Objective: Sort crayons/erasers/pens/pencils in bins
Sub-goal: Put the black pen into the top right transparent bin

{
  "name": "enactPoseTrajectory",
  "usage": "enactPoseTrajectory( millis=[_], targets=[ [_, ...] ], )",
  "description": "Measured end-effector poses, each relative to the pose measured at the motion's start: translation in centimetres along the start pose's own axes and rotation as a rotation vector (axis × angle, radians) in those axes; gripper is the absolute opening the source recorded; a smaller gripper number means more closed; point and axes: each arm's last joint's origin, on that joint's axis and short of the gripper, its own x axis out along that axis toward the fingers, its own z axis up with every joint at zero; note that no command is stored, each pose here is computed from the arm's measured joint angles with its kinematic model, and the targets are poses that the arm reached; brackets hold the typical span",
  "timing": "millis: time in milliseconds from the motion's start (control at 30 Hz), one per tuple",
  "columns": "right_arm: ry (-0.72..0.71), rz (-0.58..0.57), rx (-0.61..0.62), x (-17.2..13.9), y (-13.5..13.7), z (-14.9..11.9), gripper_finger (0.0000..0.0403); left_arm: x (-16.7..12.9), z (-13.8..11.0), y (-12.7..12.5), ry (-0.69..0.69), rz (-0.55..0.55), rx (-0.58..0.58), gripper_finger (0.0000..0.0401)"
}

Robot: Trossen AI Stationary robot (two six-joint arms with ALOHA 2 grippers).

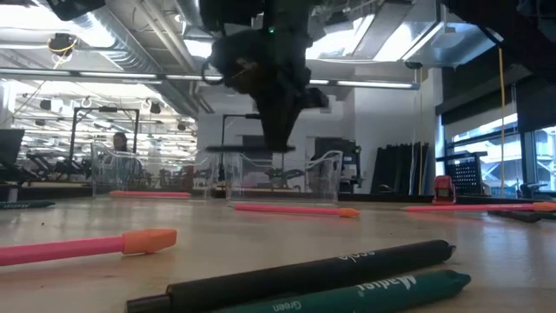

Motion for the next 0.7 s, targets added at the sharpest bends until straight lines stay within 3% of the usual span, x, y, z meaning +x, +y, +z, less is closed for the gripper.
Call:
enactPoseTrajectory(
  millis=[167, 333, 533, 700],
  targets=[
    [-0.033, -0.088, -0.056, -3.7, -3.0, 1.4, 0.0059, -0.8, 0.2, 0.4, -0.026, -0.019, -0.021, 0.008],
    [-0.032, -0.121, -0.121, -5.5, -7.0, 2.6, 0.0059, -1.5, 0.6, 1.0, -0.105, 0.011, -0.039, 0.008],
    [-0.037, -0.186, -0.183, -5.8, -12.2, 4.8, 0.0059, -1.8, 1.0, 1.4, -0.237, 0.118, -0.047, 0.008],
    [-0.081, -0.244, -0.196, -6.1, -16.8, 6.7, 0.0059, -1.6, 1.3, 1.7, -0.253, 0.144, -0.065, 0.008]
  ],
)
